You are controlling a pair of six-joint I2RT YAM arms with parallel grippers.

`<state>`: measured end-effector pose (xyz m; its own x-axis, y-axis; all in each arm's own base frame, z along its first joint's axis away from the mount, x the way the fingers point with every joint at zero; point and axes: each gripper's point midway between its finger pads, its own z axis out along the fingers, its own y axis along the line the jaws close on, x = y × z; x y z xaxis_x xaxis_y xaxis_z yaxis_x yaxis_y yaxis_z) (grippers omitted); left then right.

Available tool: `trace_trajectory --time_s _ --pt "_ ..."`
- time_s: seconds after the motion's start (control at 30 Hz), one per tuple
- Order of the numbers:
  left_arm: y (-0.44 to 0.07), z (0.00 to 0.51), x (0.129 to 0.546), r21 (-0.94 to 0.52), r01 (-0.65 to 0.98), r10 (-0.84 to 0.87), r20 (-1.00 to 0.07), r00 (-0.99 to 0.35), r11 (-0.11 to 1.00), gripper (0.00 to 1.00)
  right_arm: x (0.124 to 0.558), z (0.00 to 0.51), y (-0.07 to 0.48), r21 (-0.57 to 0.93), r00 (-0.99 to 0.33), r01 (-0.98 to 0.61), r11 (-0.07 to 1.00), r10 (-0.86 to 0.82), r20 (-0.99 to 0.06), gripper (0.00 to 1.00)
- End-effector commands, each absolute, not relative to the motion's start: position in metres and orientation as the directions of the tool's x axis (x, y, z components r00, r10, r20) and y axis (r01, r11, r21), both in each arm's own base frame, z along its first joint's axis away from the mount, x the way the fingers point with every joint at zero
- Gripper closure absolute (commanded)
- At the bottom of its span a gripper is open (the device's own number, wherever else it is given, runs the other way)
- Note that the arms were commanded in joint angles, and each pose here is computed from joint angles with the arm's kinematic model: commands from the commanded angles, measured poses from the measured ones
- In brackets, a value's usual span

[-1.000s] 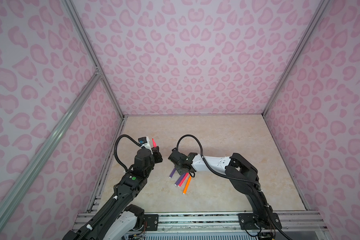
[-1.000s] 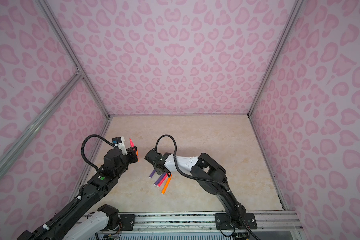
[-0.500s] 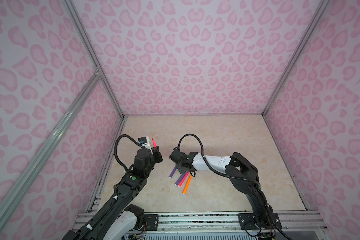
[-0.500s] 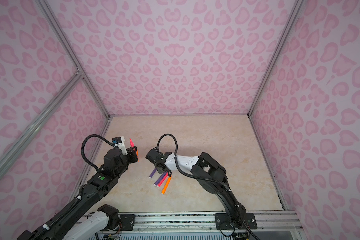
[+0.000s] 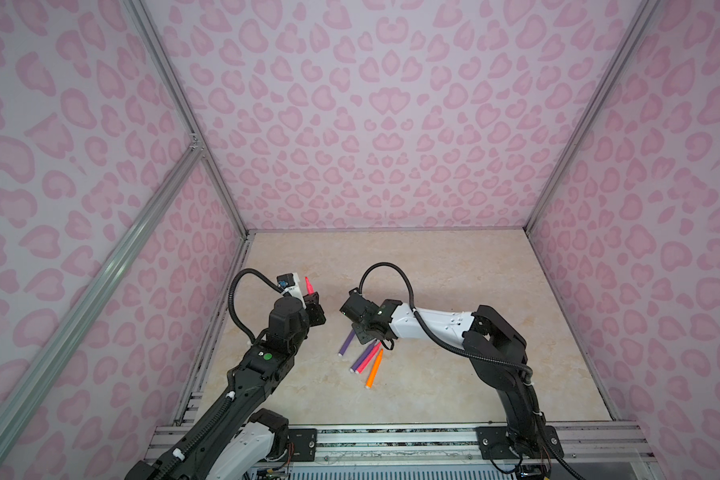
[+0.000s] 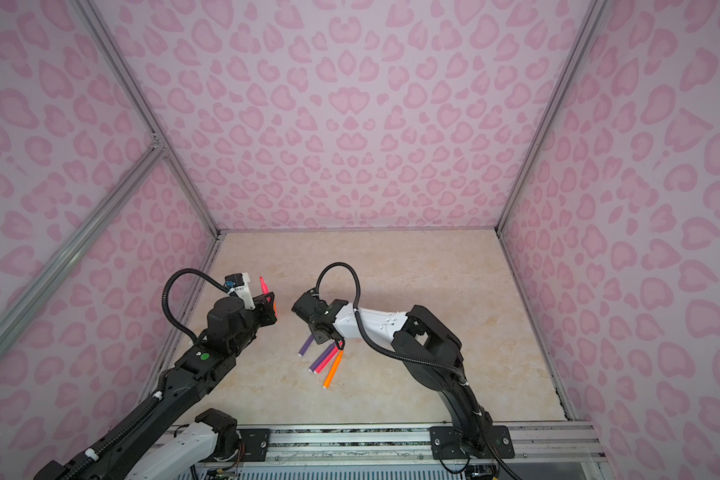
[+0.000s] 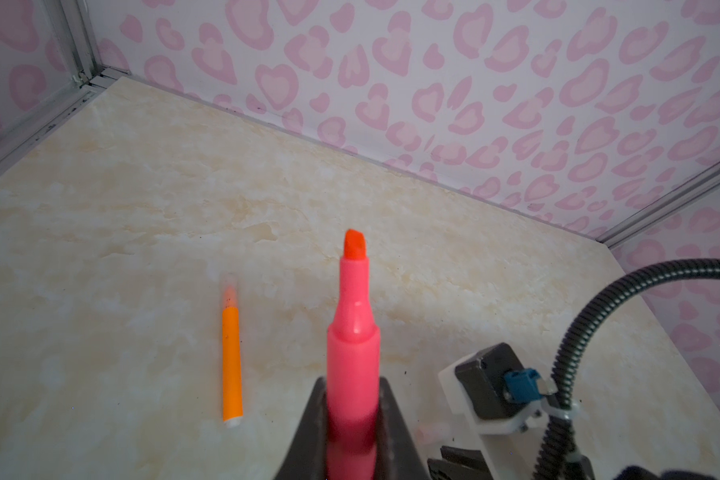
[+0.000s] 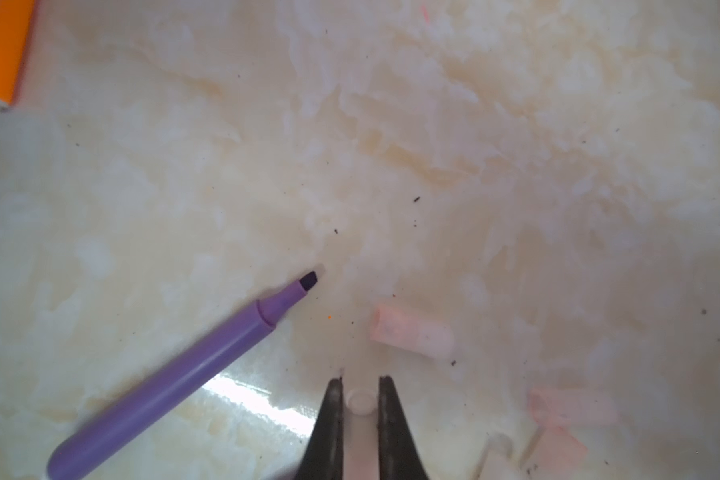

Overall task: Insert the pens into the pen caps
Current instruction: 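Grasp a pale pink cap from the table with the right gripper, then lift the pale pink cap with the right gripper toward the left gripper's highlighter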

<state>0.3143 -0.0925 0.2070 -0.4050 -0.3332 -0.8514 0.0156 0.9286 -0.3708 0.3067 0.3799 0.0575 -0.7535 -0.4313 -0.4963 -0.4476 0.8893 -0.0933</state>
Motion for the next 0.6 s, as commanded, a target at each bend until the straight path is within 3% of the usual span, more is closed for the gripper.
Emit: trace_trajectory --time_s 0.0,0.3,0.57 --pt "-0.100 0.222 0.316 -0.389 0.072 -0.337 -0.865 -0.373 0.919 0.97 0.311 0.083 0.380 -0.062 -0.744 -0.417 0.907 -0.380 -0.549 0.97" --pt "-0.144 0.237 0.309 -0.423 0.313 -0.295 -0.876 -0.381 0.851 0.97 0.316 0.142 0.345 0.124 -0.737 -0.318 0.940 -0.163 -0.655 1.00" --pt "-0.237 0.269 0.259 -0.318 0.705 -0.120 -0.941 -0.316 0.634 0.97 0.319 0.235 0.290 0.451 -0.627 -0.223 0.864 0.227 -0.745 1.00"
